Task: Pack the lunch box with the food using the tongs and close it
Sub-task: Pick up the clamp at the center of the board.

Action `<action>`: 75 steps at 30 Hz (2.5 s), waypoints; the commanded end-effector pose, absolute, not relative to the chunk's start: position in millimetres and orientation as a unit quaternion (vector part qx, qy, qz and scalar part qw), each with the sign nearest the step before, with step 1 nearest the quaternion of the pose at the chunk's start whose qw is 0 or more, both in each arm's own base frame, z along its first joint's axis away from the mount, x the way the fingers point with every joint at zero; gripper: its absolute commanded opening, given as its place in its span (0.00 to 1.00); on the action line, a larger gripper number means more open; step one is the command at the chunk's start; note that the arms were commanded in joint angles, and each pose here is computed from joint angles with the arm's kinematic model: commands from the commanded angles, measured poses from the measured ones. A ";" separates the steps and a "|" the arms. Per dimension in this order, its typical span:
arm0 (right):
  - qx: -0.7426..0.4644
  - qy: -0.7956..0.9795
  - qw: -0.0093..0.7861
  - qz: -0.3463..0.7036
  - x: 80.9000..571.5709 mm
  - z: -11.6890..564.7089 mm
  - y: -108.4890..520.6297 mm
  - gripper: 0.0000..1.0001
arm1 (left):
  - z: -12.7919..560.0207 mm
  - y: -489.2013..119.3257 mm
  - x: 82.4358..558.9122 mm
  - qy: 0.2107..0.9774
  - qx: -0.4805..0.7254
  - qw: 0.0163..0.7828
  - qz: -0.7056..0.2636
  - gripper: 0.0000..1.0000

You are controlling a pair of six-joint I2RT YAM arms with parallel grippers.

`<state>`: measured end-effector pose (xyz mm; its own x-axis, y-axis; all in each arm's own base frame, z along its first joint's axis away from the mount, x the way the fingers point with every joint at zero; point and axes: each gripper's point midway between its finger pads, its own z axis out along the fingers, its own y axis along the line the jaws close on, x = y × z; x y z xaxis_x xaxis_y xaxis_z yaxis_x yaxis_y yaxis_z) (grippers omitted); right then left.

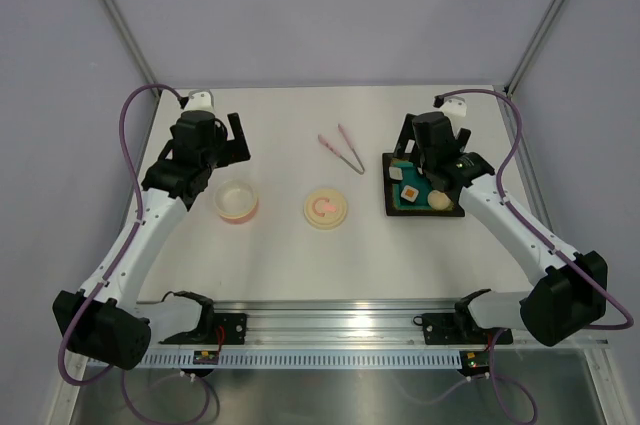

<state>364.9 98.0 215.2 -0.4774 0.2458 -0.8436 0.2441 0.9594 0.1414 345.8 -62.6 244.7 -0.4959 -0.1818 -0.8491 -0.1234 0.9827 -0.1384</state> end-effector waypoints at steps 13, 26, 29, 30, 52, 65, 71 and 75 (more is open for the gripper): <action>0.131 0.848 0.510 0.053 363.7 232.6 111.7 0.99 | 258.1 -63.4 352.0 0.857 -0.093 0.506 -0.031 0.99; 0.085 0.857 0.502 0.085 353.9 233.4 125.1 0.99 | 199.1 -69.6 351.3 0.910 -0.122 0.396 -0.016 0.99; 0.061 0.868 0.485 0.090 357.7 233.3 134.0 0.99 | 205.9 -69.6 351.5 0.905 -0.120 0.408 -0.020 0.99; 0.053 0.871 0.480 0.089 358.6 232.7 136.5 0.99 | 207.8 -70.1 351.8 0.903 -0.117 0.412 -0.022 0.99; -0.110 0.910 0.396 0.060 469.4 162.6 229.7 0.99 | 222.0 -61.8 345.0 0.893 -0.126 0.432 -0.014 0.99; -0.176 0.932 0.313 0.038 500.8 69.7 253.4 0.99 | 223.2 -49.6 330.1 0.892 -0.128 0.434 0.008 0.99; -0.211 0.934 0.287 0.034 502.0 39.9 256.5 1.00 | 218.5 -50.1 326.1 0.893 -0.129 0.431 0.004 0.99; -0.221 0.935 0.276 0.041 500.3 27.8 259.5 0.95 | 217.4 -51.0 325.1 0.894 -0.129 0.430 0.002 0.99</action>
<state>496.6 249.1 19.7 -0.7810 -0.3467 -0.5194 -0.3755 0.9253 -0.0531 323.7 -53.6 206.8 -0.6379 -0.2187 -0.7384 -0.2238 0.9701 -0.0939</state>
